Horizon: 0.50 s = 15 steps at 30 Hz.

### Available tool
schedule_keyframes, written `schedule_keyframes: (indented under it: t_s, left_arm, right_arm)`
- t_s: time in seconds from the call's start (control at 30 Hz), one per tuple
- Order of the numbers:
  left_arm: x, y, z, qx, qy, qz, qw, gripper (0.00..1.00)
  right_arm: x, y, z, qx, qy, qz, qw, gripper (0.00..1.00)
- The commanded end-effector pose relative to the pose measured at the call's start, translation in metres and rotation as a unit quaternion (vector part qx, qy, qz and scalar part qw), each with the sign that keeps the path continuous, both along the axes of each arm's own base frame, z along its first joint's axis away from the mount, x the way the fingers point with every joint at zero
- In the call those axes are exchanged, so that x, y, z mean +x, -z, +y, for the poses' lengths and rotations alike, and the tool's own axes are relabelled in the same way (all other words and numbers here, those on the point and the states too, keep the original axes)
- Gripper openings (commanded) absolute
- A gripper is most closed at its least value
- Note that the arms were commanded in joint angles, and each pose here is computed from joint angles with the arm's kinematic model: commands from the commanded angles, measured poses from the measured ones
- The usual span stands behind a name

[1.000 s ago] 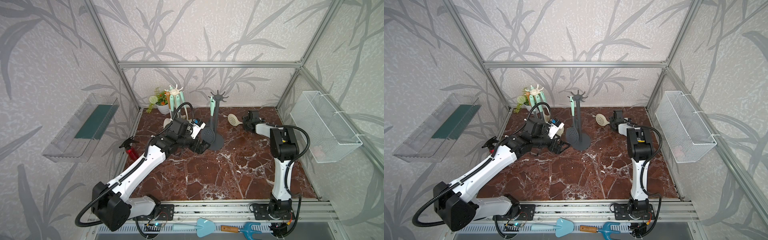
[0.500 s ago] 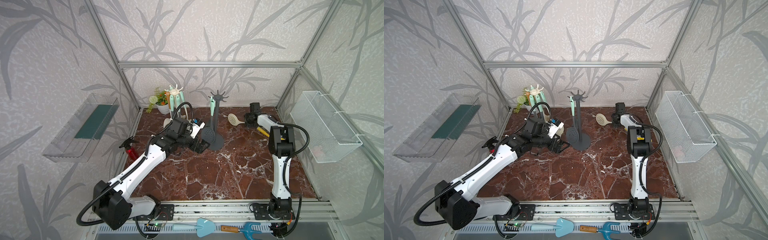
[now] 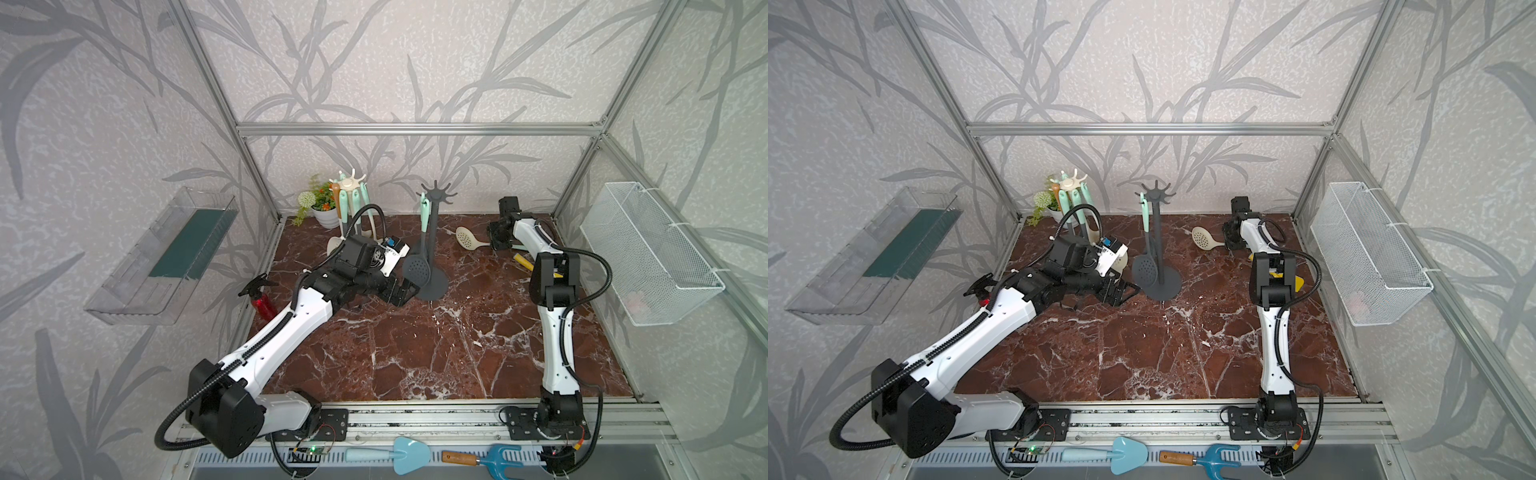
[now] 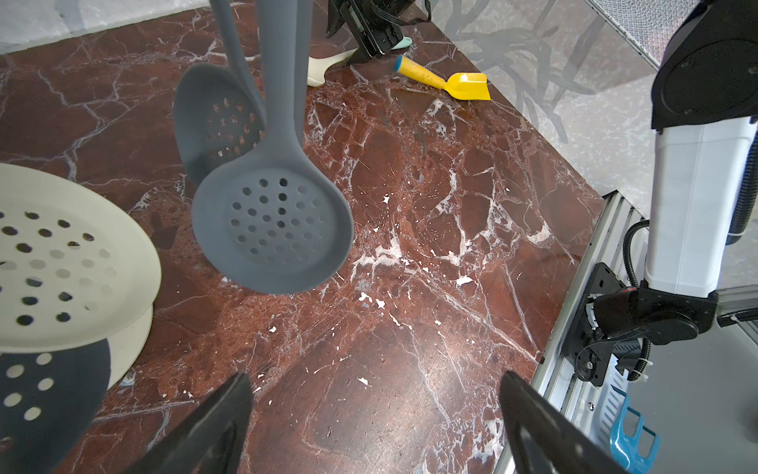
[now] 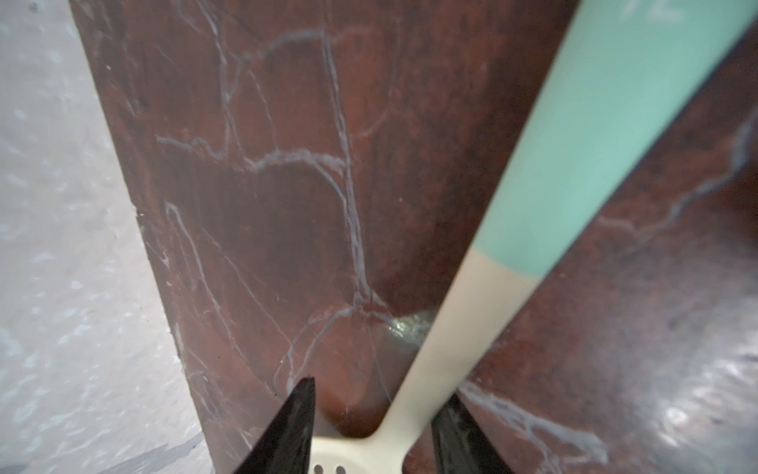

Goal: Hang the skimmer on the kitchen utensil rack
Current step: Pick up the skimmer from the corner of the board.

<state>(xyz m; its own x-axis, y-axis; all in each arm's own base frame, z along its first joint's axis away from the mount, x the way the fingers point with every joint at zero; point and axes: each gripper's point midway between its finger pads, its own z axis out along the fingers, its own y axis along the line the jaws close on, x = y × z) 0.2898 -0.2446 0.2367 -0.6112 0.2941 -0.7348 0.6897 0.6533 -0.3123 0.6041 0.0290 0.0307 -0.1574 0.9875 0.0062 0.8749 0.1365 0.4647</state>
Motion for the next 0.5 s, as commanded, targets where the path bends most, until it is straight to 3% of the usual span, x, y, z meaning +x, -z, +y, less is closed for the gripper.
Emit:
schedule_keyframes:
  t_s: [0.0,0.3,0.47]
  left_arm:
    - [0.0047,-0.0084,-0.0010,-0.008,-0.001,-0.009,1.000,0.92]
    - [0.0063,-0.0082,-0.0002,-0.009,-0.006,-0.006,1.000,0.92]
    - [0.0074,-0.0071,0.0008,-0.009,-0.009,-0.004,1.000,0.92]
  right_arm:
    - [-0.0365,0.0352,-0.0029,-0.007,-0.003,0.105,0.994,0.45]
    - [-0.0388,0.0349,0.0009,-0.004,0.007,0.132,0.991,0.37]
    - [-0.0405,0.0396,0.0020,-0.002,0.004,0.138,0.990,0.25]
